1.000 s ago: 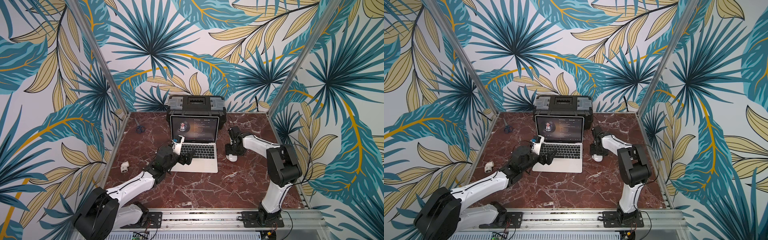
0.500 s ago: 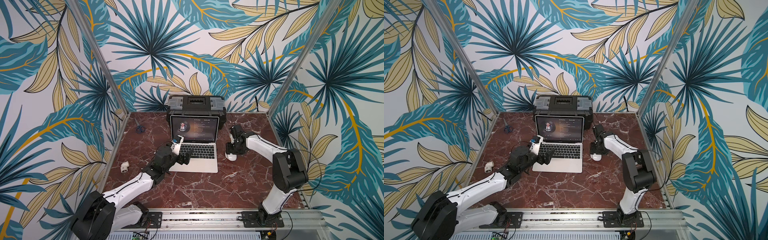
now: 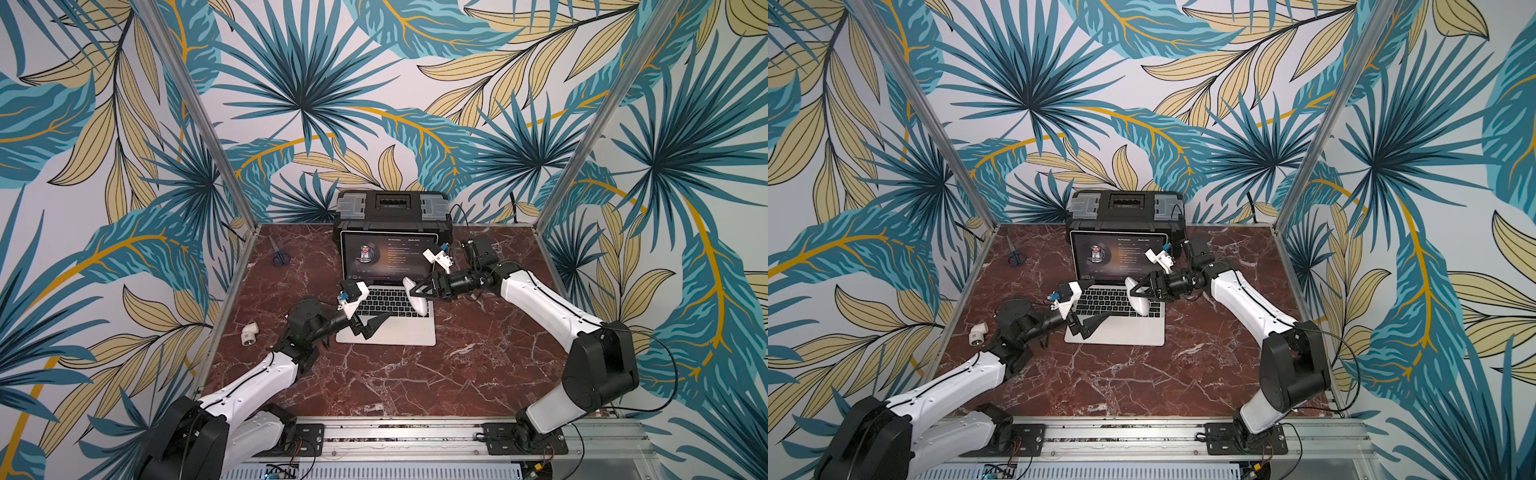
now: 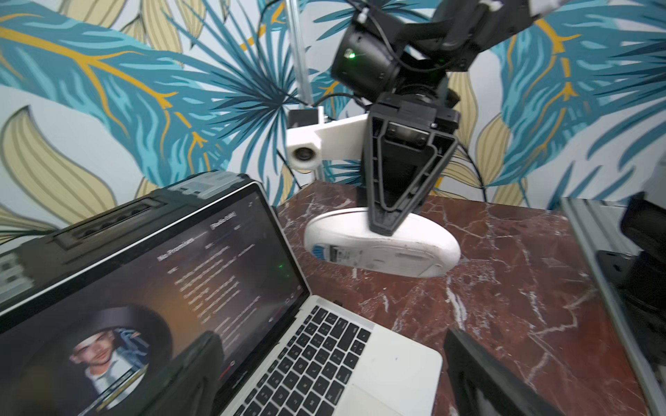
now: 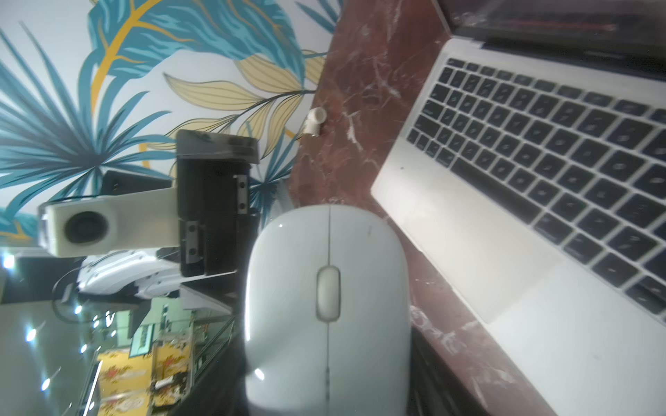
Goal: Remove the wireless mouse receiver from the laptop
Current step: Pick up the mouse from the center of the board.
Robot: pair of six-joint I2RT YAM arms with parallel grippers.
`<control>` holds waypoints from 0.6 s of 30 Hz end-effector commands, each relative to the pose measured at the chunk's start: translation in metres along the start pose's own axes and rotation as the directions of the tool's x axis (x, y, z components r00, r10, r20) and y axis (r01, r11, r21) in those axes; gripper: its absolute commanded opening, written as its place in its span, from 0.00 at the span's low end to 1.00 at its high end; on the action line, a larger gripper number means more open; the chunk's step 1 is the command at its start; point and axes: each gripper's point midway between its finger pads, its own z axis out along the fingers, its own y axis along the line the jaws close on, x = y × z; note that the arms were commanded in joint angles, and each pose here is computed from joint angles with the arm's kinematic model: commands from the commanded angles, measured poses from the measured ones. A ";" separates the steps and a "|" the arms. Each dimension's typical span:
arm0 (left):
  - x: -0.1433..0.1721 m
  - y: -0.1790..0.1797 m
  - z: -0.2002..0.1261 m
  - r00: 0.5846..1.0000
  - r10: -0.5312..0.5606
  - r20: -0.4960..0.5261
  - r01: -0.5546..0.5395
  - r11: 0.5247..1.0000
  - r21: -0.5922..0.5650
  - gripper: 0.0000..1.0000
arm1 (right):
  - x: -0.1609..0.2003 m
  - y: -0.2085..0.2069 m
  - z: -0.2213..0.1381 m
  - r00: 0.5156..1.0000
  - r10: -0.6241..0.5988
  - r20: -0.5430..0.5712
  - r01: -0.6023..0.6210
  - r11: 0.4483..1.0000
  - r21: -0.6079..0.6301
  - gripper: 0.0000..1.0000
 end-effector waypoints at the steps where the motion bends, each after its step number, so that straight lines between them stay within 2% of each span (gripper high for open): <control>1: -0.033 -0.022 0.000 0.992 0.074 0.103 -0.089 0.984 0.152 1.00 | 0.011 0.040 0.000 0.997 -0.055 -0.047 0.047 0.984 -0.172 0.46; 9: -0.029 -0.025 0.001 0.991 0.101 0.088 -0.114 0.981 0.155 1.00 | 0.044 0.063 0.029 0.978 -0.121 -0.171 0.061 0.945 -0.321 0.46; 18: -0.027 -0.018 0.006 0.990 0.120 0.080 -0.128 0.987 0.100 1.00 | 0.058 0.062 0.048 0.961 -0.133 -0.240 0.035 0.926 -0.375 0.45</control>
